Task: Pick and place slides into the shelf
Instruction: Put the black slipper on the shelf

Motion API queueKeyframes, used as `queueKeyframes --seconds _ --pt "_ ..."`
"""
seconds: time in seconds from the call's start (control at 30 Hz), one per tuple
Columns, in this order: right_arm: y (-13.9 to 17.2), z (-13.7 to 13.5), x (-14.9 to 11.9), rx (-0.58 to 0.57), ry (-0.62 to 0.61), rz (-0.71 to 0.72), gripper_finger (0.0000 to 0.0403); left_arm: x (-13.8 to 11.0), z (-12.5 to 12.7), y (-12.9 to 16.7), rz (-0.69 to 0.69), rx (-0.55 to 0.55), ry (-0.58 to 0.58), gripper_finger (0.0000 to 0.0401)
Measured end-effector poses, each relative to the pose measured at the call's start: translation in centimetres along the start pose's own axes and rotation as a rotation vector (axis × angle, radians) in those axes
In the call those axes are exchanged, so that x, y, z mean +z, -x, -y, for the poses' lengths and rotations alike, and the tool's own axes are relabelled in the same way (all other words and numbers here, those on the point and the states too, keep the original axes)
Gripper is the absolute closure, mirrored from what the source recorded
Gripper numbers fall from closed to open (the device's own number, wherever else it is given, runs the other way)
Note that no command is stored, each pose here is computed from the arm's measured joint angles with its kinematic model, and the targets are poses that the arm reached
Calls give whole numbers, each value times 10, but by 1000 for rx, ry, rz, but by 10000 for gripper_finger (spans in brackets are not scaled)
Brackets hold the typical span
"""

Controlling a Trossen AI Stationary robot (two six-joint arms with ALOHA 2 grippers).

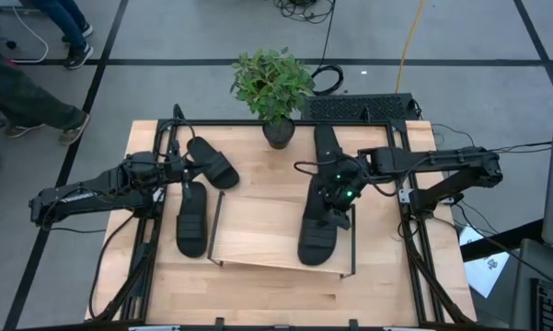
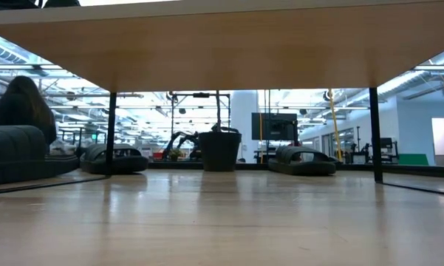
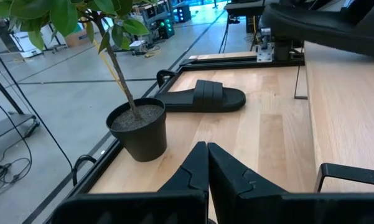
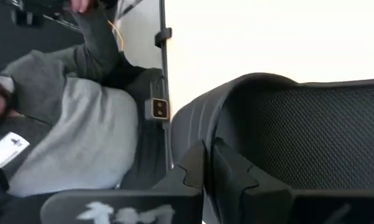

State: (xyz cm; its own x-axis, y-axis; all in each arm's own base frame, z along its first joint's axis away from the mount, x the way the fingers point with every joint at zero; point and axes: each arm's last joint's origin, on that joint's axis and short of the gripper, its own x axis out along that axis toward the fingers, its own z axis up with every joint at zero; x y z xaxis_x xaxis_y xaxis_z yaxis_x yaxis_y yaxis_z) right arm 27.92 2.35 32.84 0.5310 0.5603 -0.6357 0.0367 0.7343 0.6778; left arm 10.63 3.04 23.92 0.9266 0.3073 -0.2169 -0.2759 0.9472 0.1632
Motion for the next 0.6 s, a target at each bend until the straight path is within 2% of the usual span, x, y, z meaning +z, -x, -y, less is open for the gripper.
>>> queueKeyframes --seconds 0.23,0.4,0.6 --pt "9 -17 2 103 -51 81 397 0 0 0 -1 0 -1 396" --pt "11 -23 -5 50 -76 104 398 -1 0 0 -6 -1 -1 396" --pt "1 -33 -12 48 -74 69 398 0 0 0 -5 -1 -1 396"
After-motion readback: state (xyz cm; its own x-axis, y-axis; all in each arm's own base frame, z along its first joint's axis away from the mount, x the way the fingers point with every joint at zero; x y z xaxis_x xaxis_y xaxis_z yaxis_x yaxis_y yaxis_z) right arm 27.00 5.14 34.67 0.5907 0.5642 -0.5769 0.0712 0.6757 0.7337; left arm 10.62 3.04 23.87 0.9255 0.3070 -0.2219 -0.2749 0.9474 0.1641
